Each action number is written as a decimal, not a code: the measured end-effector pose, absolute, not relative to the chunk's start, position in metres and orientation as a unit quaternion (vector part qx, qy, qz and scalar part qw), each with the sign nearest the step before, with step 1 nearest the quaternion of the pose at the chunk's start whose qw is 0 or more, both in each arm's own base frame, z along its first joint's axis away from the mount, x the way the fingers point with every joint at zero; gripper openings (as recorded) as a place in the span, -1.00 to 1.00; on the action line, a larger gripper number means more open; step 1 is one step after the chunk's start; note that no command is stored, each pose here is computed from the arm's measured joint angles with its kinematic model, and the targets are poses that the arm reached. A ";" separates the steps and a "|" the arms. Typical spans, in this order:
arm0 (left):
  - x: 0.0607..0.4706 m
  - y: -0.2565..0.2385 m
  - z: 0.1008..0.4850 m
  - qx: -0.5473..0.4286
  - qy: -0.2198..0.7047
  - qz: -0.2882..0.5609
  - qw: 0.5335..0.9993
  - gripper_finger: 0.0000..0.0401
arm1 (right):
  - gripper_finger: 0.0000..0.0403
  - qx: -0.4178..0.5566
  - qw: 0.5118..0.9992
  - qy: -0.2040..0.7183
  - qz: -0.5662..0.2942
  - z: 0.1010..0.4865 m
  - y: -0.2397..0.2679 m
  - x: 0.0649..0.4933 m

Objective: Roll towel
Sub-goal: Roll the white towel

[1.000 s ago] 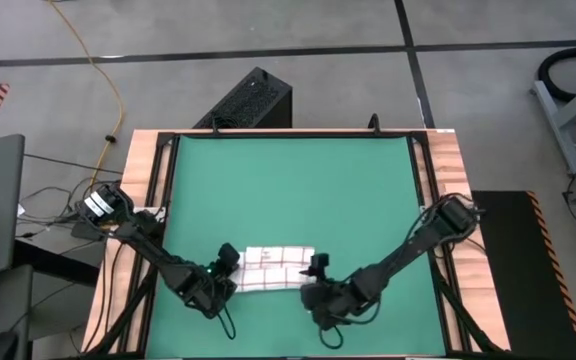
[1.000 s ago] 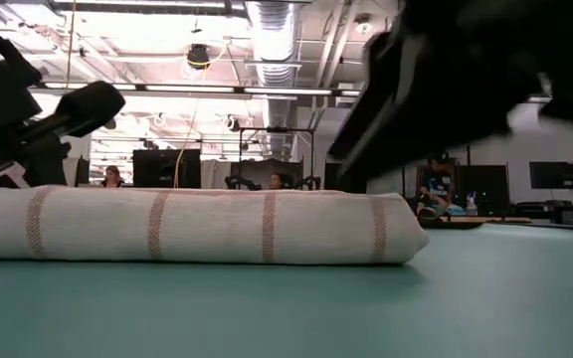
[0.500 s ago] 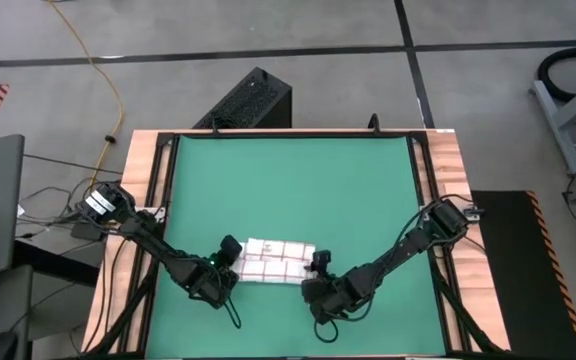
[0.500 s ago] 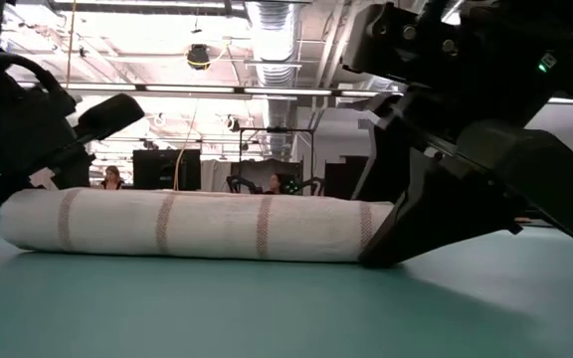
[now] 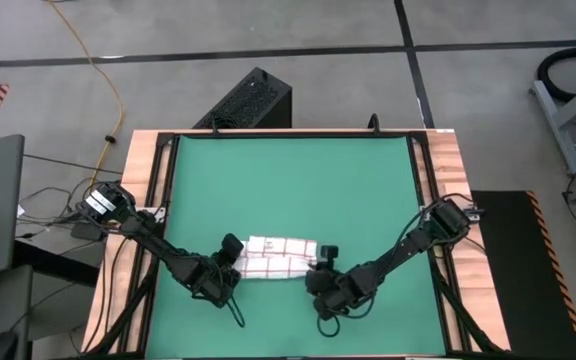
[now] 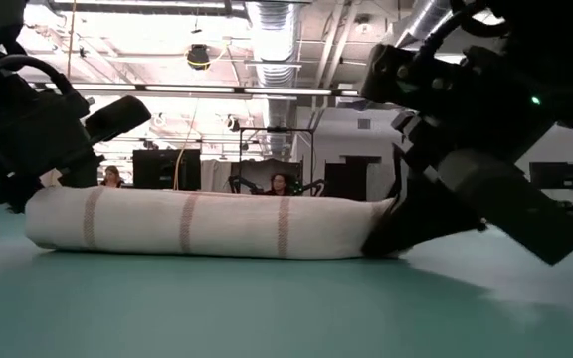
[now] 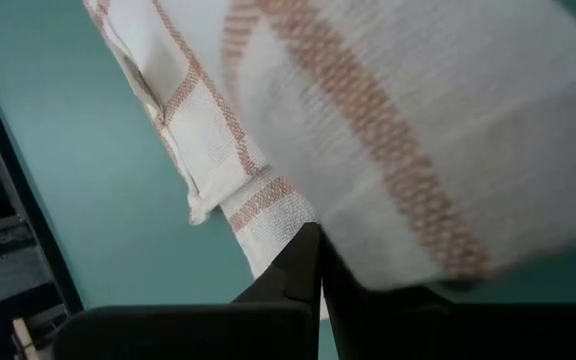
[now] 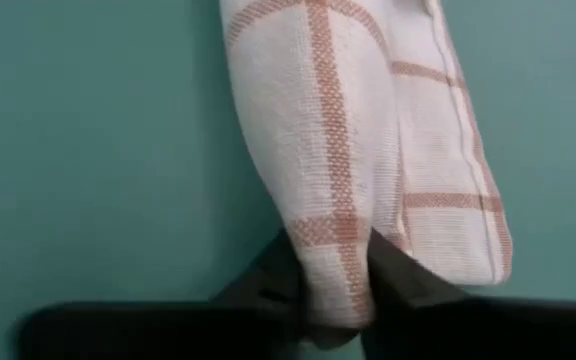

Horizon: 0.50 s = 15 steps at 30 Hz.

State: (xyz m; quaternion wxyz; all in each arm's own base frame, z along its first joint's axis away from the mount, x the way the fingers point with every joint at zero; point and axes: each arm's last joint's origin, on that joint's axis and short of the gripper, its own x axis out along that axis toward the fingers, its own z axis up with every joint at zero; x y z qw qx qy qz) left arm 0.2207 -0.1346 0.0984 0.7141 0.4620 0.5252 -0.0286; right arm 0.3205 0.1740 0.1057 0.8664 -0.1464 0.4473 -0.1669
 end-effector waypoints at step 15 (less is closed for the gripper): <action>0.228 -0.159 0.103 0.396 0.448 -0.035 0.800 -1.00 | -0.85 0.042 0.816 0.570 -0.091 0.159 0.162 0.360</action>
